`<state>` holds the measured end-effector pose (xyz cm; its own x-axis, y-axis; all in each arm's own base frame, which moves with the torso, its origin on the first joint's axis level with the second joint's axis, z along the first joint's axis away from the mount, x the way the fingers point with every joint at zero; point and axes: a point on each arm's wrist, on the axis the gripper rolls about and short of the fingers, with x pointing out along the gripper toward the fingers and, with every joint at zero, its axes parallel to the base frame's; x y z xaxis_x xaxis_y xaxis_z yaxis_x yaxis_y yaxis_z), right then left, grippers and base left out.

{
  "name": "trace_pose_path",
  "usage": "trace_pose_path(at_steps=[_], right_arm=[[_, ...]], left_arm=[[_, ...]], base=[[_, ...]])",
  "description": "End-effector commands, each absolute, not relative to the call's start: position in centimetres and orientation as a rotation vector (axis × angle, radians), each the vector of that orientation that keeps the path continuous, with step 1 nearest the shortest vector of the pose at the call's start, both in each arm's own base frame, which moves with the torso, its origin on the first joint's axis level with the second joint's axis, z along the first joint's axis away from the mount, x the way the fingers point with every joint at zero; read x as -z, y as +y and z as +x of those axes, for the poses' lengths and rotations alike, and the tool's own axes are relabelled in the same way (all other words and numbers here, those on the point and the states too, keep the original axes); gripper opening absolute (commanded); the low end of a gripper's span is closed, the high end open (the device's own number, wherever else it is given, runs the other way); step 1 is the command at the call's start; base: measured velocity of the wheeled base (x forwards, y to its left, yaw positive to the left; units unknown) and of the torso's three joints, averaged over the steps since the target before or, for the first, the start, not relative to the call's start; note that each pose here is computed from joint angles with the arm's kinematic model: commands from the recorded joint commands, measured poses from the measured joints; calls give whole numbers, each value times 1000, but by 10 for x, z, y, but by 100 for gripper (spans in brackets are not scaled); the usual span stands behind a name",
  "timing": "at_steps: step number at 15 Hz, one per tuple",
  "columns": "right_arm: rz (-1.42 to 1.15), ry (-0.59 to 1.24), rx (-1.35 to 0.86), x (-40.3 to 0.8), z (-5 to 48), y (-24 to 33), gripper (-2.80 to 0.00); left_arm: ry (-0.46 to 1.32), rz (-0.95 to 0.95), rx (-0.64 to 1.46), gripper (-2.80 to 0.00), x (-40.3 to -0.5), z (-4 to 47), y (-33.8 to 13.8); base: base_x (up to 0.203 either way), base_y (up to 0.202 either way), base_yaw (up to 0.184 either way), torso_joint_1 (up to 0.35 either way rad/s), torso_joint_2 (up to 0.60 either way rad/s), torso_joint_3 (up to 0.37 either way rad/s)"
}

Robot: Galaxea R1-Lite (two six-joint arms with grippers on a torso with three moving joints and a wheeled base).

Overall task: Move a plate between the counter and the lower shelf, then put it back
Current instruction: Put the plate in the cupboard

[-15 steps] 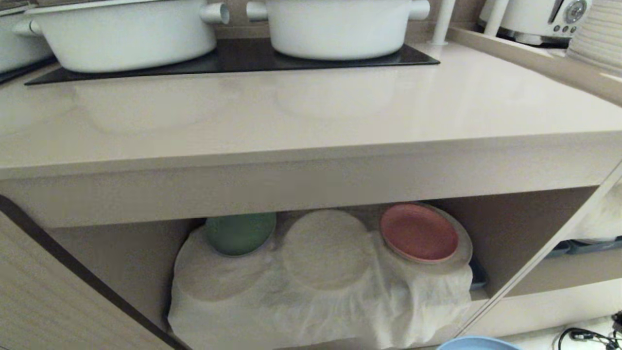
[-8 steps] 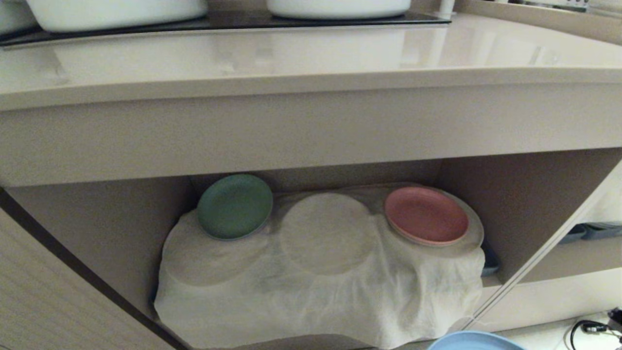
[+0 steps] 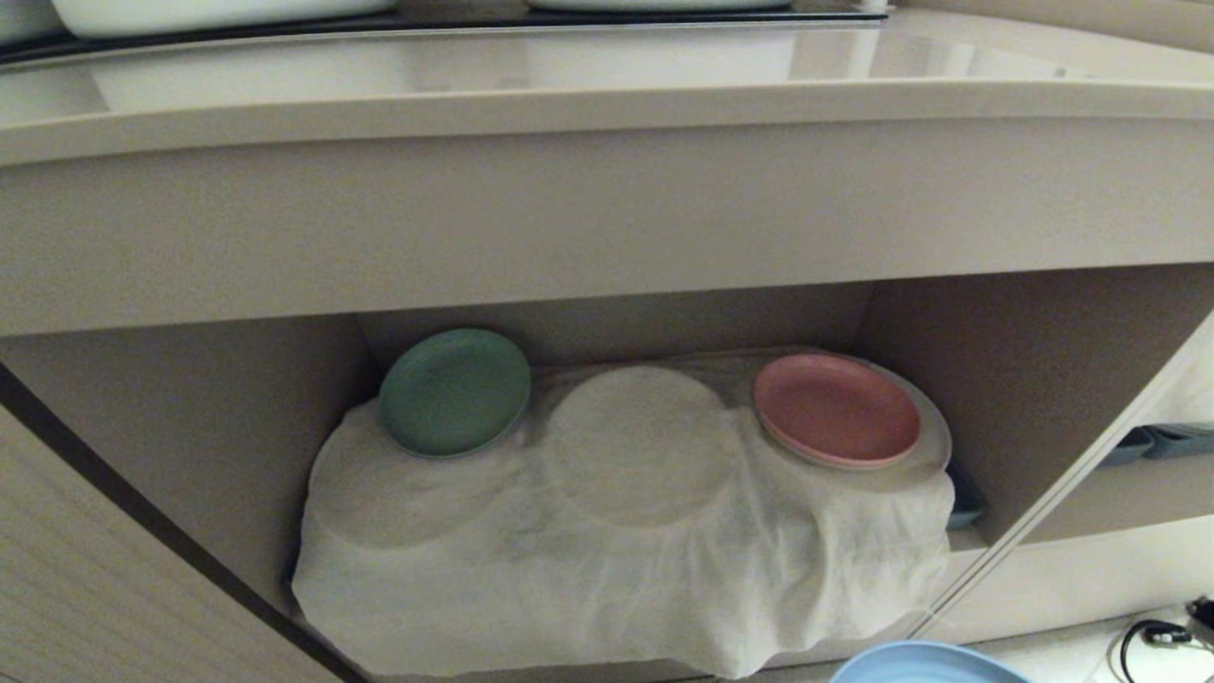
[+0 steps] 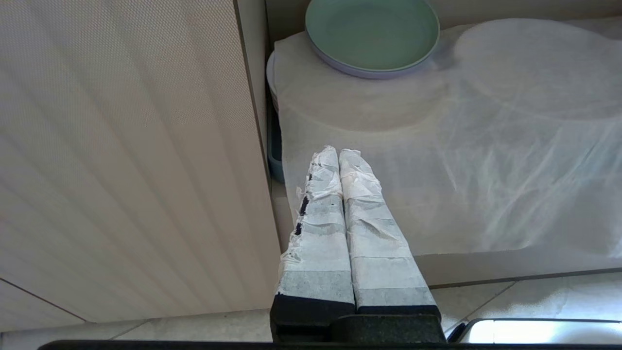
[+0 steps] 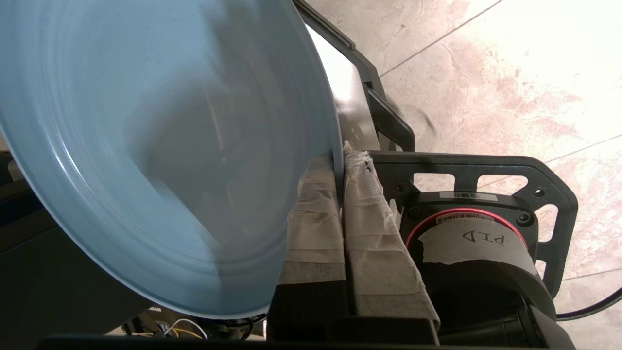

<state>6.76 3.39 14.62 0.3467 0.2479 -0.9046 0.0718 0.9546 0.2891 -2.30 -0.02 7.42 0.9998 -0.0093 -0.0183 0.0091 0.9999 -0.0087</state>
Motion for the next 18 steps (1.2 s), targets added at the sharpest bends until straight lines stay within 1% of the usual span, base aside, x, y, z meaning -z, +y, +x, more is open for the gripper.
trace_pose_path(at_steps=[1, 4, 9, 18], right_arm=[[301, 1220, -115, -146, 68, 34, -280], [304, 1216, -117, -147, 69, 35, -280], [307, 1195, -125, -144, 89, 44, -280], [322, 1147, -151, -134, 159, 78, -280]], left_arm=[[18, -9, 9, -280, -74, -23, 0], [18, -9, 9, -280, -74, -23, 0], [18, -9, 9, -280, -74, -23, 0], [18, -9, 9, -280, -74, -23, 0]], base=[[0, 0, 0, 0, 0, 0], [0, 0, 0, 0, 0, 0], [0, 0, 0, 0, 0, 0], [0, 0, 0, 0, 0, 0]])
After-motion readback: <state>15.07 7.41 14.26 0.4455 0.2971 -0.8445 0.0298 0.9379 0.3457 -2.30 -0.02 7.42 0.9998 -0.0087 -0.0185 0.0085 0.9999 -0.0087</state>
